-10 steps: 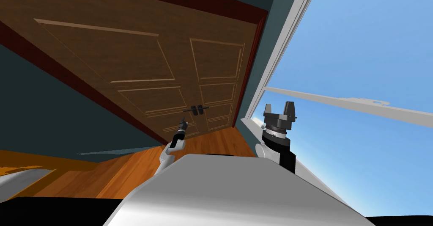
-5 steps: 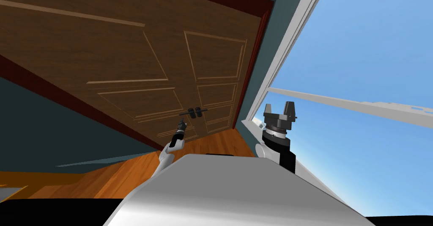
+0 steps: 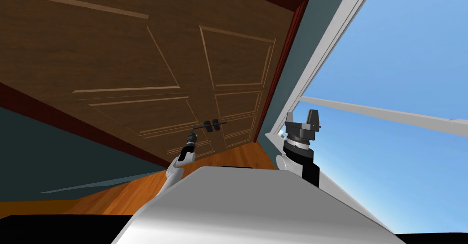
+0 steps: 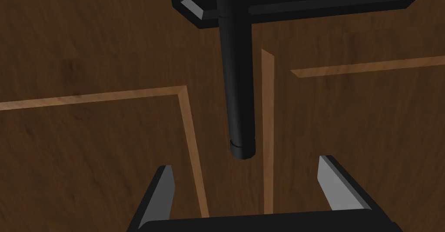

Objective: Pull the door open

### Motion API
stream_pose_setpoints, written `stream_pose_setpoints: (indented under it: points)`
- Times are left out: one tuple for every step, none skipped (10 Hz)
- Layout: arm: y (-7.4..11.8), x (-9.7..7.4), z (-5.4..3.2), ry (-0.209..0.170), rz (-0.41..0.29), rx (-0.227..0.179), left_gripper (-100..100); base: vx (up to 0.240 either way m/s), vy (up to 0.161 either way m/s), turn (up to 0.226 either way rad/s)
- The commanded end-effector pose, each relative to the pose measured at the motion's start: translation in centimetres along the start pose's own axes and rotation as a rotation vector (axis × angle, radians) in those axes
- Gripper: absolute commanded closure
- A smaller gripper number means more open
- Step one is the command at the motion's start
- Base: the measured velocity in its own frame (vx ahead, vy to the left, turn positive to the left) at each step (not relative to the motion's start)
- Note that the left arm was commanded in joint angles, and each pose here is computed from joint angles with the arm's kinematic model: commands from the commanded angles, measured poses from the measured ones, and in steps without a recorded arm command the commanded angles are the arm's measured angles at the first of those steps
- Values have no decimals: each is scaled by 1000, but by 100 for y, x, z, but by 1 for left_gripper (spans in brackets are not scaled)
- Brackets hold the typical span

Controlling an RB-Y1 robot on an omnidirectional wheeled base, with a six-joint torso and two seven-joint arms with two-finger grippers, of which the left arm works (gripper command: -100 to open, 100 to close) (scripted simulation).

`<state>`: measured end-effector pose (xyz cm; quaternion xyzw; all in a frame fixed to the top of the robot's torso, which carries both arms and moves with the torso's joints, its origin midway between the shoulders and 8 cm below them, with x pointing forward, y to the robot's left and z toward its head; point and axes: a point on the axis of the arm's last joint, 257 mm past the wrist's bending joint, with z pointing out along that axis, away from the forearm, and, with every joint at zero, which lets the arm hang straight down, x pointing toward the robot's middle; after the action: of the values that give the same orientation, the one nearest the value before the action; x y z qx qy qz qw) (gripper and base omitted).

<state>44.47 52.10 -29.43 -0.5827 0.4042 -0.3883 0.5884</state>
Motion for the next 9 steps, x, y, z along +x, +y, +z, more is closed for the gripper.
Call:
stream_pose_setpoints:
  points:
    - [16,-61,2,-8,-2,-1,-100,202,102,-85]
    - [10,-18,19,-2,-6,2,-100,203,58,-99]
    - [-14,119,55,16,-17,9,-100,234,-16,-180]
    - [-4,61,39,7,-12,5,-100,111,-10,-41]
    - [-4,61,39,7,-12,5,100,-17,3,38]
    - [-4,61,39,7,-12,5,100,-37,5,1]
    - [-4,61,39,7,-12,5,100,-32,1,-19]
    - [-4,61,39,7,-12,5,100,-21,-1,-7]
    - [-4,61,39,7,-12,5,100,-11,-4,1]
